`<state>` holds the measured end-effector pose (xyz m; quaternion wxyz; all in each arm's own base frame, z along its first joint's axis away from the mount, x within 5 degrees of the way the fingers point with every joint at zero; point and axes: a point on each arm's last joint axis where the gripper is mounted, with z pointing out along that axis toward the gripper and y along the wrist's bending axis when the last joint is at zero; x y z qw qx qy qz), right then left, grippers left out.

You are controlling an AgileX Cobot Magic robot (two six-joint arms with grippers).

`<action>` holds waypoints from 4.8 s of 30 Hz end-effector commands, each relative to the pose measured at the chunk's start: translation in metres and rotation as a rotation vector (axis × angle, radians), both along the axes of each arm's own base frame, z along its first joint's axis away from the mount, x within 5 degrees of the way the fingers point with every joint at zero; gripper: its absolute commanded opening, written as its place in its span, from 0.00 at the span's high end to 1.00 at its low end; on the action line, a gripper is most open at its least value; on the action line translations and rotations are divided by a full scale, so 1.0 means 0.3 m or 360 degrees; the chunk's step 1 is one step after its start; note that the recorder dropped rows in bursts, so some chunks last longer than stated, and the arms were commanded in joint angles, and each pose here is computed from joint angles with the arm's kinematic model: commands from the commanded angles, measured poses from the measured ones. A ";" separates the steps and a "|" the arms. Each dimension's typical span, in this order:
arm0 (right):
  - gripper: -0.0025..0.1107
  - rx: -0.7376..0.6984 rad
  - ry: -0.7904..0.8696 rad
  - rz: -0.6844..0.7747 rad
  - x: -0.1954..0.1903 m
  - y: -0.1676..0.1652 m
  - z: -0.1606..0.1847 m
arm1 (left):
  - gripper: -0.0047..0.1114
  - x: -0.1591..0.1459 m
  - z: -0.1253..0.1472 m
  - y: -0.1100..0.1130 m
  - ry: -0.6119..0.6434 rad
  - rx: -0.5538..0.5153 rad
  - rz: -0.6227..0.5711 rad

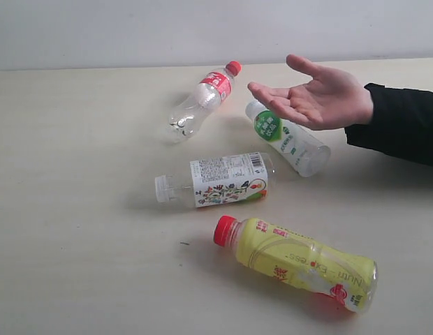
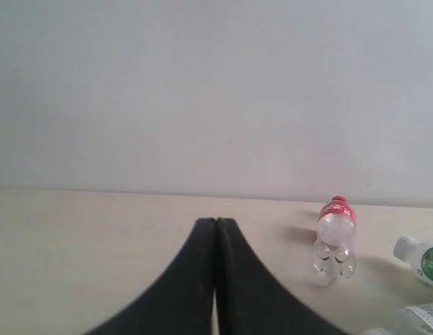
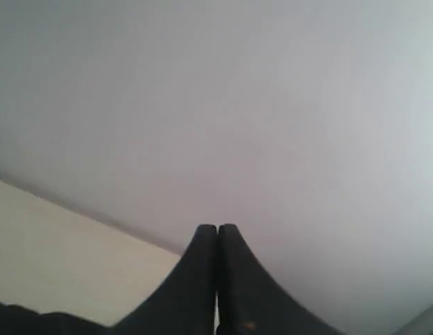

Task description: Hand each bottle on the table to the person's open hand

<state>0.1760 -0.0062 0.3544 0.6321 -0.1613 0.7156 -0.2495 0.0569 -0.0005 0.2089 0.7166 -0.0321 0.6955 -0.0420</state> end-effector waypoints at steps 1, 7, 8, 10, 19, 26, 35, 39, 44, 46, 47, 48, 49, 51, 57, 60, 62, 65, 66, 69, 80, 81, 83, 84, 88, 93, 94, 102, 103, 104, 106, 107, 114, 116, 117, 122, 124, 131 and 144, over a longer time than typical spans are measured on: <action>0.98 0.0073 0.0222 -0.0140 0.002 -0.024 -0.040 | 0.96 -0.001 -0.001 0.000 -0.0011 0.0013 0.0003; 0.98 0.0310 0.0613 -0.0170 -0.003 -0.012 -0.036 | 0.96 -0.001 -0.001 0.000 -0.0011 0.0013 0.0003; 0.98 0.0366 0.0695 -0.0128 -0.006 0.001 -0.028 | 0.96 -0.001 -0.001 0.000 -0.0011 0.0013 0.0003; 0.98 0.0405 0.0916 -0.0051 -0.014 0.023 -0.028 | 0.96 -0.001 -0.001 0.000 -0.0011 0.0013 0.0003; 0.83 0.0491 0.1704 0.0332 -0.029 0.156 -0.074 | 0.96 -0.001 -0.001 0.000 -0.0011 0.0013 0.0003; 0.76 0.0173 0.2031 0.0688 -0.050 0.292 -0.170 | 0.96 -0.001 -0.001 0.000 -0.0011 0.0013 0.0003; 0.46 -0.0171 0.2161 0.0987 -0.053 0.396 -0.350 | 0.96 -0.001 -0.001 0.000 -0.0011 0.0013 0.0003; 0.33 -0.0182 0.2068 0.1099 -0.025 0.457 -0.380 | 0.96 -0.001 -0.001 0.000 -0.0011 0.0013 0.0003; 0.30 -0.0250 0.2062 0.1204 0.005 0.507 -0.435 | 0.96 -0.001 -0.001 0.000 -0.0011 0.0013 0.0003; 0.30 -0.0271 0.2090 0.1198 0.019 0.515 -0.462 | 0.96 -0.001 -0.001 0.000 -0.0011 0.0013 0.0003; 0.30 -0.0290 0.2100 0.1190 0.028 0.518 -0.477 | 0.96 -0.001 -0.001 0.000 -0.0011 0.0013 0.0003; 0.30 -0.0296 0.2114 0.1184 0.033 0.521 -0.488 | 0.96 -0.001 -0.001 0.000 -0.0011 0.0013 0.0003; 0.30 -0.0306 0.2127 0.1180 0.040 0.525 -0.502 | 0.96 -0.001 -0.001 0.000 -0.0011 0.0013 0.0003; 0.30 -0.0319 0.2154 0.1176 0.051 0.532 -0.530 | 0.96 -0.001 -0.001 0.000 -0.0011 0.0013 0.0003; 0.30 -0.0339 0.2192 0.1161 0.079 0.550 -0.595 | 0.96 -0.001 -0.001 0.000 -0.0011 0.0013 0.0003; 0.30 -0.0369 0.2220 0.1169 0.089 0.556 -0.628 | 0.96 -0.001 -0.001 0.000 -0.0011 0.0013 0.0003; 0.30 -0.0374 0.2243 0.1160 0.094 0.559 -0.648 | 0.96 -0.001 -0.001 0.000 -0.0011 0.0013 0.0003; 0.30 -0.0378 0.2287 0.1144 0.099 0.562 -0.677 | 0.96 -0.001 -0.001 0.000 -0.0011 0.0013 0.0003; 0.30 -0.0380 0.2298 0.1141 0.099 0.563 -0.683 | 0.96 -0.001 -0.001 0.000 -0.0011 0.0013 0.0003; 0.30 -0.0384 0.2330 0.1129 0.103 0.565 -0.706 | 0.96 -0.001 -0.001 0.000 -0.0011 0.0013 0.0003; 0.30 -0.0380 0.2371 0.1108 0.112 0.572 -0.755 | 0.96 -0.001 -0.001 0.000 -0.0011 0.0013 0.0003; 0.30 -0.0381 0.2374 0.1107 0.112 0.572 -0.757 | 0.96 -0.001 -0.001 0.000 -0.0011 0.0013 0.0003; 0.30 -0.0376 0.2385 0.1099 0.112 0.572 -0.762 | 0.96 -0.001 -0.001 0.000 -0.0011 0.0013 0.0003; 0.30 -0.0376 0.2387 0.1099 0.112 0.572 -0.764 | 0.96 -0.001 -0.001 0.000 -0.0011 0.0013 0.0003; 0.32 -0.0376 0.2387 0.1099 0.112 0.572 -0.764 | 0.96 -0.001 -0.001 0.000 -0.0011 0.0013 0.0003; 0.52 -0.0351 0.2444 0.1057 0.104 0.568 -0.763 | 0.96 -0.001 -0.001 0.000 -0.0011 0.0013 0.0003; 0.58 -0.0335 0.2471 0.1033 0.100 0.566 -0.763 | 0.96 -0.001 -0.001 0.000 -0.0011 0.0013 0.0003; 0.98 -0.0269 0.2711 0.0994 0.053 0.553 -0.735 | 0.96 -0.001 -0.001 0.000 -0.0011 0.0013 0.0003; 0.98 -0.0235 0.2725 0.0997 0.046 0.555 -0.724 | 0.96 -0.001 -0.001 0.000 -0.0011 0.0013 0.0003; 0.98 -0.0151 0.2737 0.1009 0.034 0.561 -0.699 | 0.96 -0.001 -0.001 0.000 -0.0011 0.0013 0.0003; 0.98 -0.0017 0.2743 0.1038 0.012 0.568 -0.649 | 0.96 -0.001 -0.001 0.000 -0.0011 0.0013 0.0003; 0.98 0.0026 0.2739 0.1055 0.003 0.570 -0.629 | 0.96 -0.001 -0.001 0.000 -0.0011 0.0013 0.0003; 0.98 0.0148 0.2386 0.0880 -0.042 0.502 -0.434 | 0.96 -0.001 -0.001 0.000 -0.0011 0.0013 0.0003; 0.98 0.0177 0.2268 0.0744 -0.016 0.470 -0.390 | 0.96 -0.001 -0.001 0.000 -0.0011 0.0013 0.0003; 0.98 0.0229 0.2200 0.0694 0.007 0.457 -0.354 | 0.96 -0.001 -0.001 0.000 -0.0011 0.0013 0.0003; 0.98 0.0383 0.2042 0.0601 0.088 0.418 -0.206 | 0.96 -0.001 -0.001 0.000 -0.0011 0.0013 0.0003; 0.98 0.0481 0.1935 0.0557 0.124 0.401 -0.141 | 0.96 -0.001 -0.001 0.000 -0.0011 0.0013 0.0003; 0.98 0.0862 0.1738 0.0240 0.247 0.331 -0.031 | 0.96 -0.001 -0.001 0.000 -0.0011 0.0013 0.0003; 0.98 0.0883 0.1921 0.0126 0.440 0.385 -0.194 | 0.96 -0.001 -0.001 0.000 -0.0011 0.0013 0.0003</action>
